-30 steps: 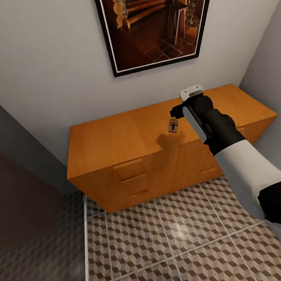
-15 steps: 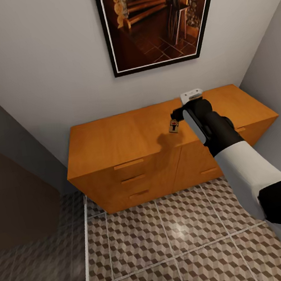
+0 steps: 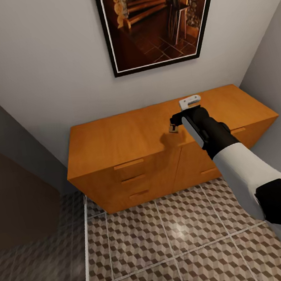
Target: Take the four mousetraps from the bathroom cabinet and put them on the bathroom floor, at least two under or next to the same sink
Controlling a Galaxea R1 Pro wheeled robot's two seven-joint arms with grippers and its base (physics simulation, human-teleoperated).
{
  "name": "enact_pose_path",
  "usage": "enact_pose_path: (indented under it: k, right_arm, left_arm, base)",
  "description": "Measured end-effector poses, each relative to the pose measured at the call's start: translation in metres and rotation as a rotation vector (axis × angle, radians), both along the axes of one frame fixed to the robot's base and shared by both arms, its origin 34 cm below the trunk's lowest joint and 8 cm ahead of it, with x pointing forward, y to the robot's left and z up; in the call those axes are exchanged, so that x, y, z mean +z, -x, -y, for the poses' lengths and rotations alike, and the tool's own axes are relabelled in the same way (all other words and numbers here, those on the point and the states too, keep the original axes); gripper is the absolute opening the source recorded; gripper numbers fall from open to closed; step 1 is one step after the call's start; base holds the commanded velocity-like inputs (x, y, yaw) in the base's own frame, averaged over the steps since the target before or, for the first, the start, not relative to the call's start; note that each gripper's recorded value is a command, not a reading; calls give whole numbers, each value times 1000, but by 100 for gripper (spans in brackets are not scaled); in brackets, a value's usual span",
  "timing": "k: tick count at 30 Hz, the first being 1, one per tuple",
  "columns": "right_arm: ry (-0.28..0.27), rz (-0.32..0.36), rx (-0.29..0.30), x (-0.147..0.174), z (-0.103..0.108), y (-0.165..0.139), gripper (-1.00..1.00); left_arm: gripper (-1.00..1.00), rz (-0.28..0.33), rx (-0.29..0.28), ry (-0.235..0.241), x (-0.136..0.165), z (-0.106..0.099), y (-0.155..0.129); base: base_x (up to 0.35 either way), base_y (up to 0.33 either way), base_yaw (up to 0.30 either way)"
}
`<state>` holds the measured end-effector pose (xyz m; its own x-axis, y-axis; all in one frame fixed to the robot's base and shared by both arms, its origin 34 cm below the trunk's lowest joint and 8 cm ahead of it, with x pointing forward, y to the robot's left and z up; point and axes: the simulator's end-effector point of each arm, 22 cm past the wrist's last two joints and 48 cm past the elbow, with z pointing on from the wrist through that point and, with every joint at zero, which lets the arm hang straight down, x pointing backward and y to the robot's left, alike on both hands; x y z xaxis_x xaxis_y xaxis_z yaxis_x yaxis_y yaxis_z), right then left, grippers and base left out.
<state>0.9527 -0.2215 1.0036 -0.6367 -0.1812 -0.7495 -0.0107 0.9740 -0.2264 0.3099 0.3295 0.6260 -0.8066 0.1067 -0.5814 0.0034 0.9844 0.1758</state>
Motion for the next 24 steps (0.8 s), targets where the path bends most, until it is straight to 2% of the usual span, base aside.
enact_pose_path:
  k: [5,15,24]
  right_arm:
    - [-8,3,2,-2,-2,-1,100]
    - [-74,-10,4,-7,-11,1,100]
    - [-86,-27,1,-16,-12,3,100]
  left_arm:
    - [-100,0,1,0,0,0,0]
    - [-100,-1,0,0,0,0,0]
    - [-100,-7,0,4,-1,3,1]
  base:
    - [0,0,0]
    - [0,0,0]
    - [0,0,0]
